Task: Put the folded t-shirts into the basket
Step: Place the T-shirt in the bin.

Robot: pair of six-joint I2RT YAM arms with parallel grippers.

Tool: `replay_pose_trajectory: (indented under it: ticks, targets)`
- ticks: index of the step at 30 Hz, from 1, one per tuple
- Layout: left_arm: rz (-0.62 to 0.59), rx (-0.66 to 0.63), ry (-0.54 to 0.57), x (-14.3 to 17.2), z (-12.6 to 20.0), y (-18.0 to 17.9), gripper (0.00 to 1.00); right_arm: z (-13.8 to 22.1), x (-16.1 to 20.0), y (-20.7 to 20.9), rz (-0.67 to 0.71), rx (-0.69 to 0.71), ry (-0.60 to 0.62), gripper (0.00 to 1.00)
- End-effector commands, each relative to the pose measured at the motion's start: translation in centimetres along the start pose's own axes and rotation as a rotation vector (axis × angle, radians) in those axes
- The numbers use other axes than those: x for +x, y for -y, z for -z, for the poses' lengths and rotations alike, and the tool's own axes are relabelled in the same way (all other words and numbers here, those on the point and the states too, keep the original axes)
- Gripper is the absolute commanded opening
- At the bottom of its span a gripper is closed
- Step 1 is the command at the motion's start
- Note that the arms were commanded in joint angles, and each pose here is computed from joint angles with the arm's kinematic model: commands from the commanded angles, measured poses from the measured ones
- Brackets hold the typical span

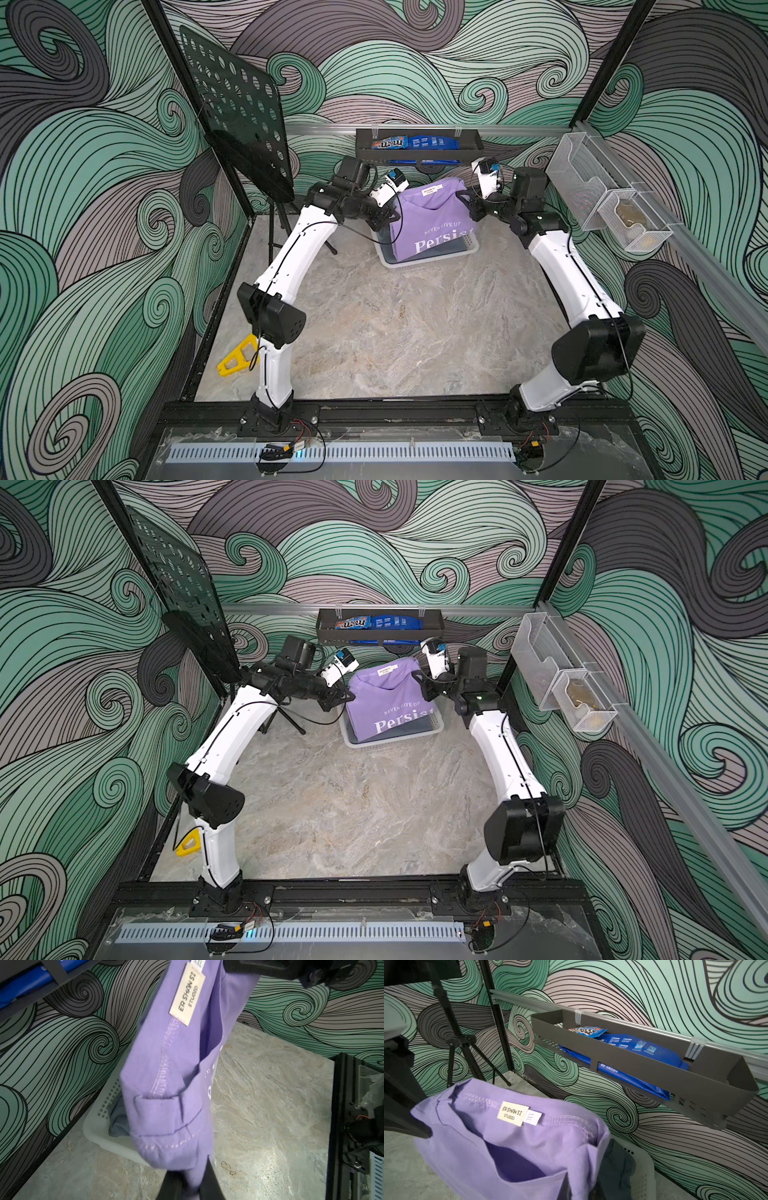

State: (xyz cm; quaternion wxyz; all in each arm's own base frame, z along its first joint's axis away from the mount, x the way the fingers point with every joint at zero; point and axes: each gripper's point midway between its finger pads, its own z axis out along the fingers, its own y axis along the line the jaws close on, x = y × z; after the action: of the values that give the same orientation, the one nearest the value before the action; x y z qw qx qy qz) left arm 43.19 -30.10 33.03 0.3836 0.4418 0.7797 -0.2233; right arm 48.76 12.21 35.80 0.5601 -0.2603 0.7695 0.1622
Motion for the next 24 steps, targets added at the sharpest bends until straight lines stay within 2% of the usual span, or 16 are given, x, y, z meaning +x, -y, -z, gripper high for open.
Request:
replay_pose_trajectory:
  ticks: [1,6,11,24]
  targets:
    - [0.025,-0.025,-0.014,-0.2,-1.3,-1.2,0.00,-0.8,-0.5,1.6,-0.048,0.040,0.010,0.00]
    - [0.023,-0.064,-0.026,0.3,-3.7,-3.2,0.00,-2.8,1.1,2.8,-0.080,0.047,-0.025,0.00]
    - [0.040,-0.061,-0.045,1.2,-4.7,-3.8,0.00,-3.8,2.9,3.4,-0.104,0.049,-0.065,0.00]
    - [0.169,0.031,-0.109,2.5,-3.2,-1.2,0.00,-2.6,5.0,3.7,-0.123,0.079,-0.116,0.00]
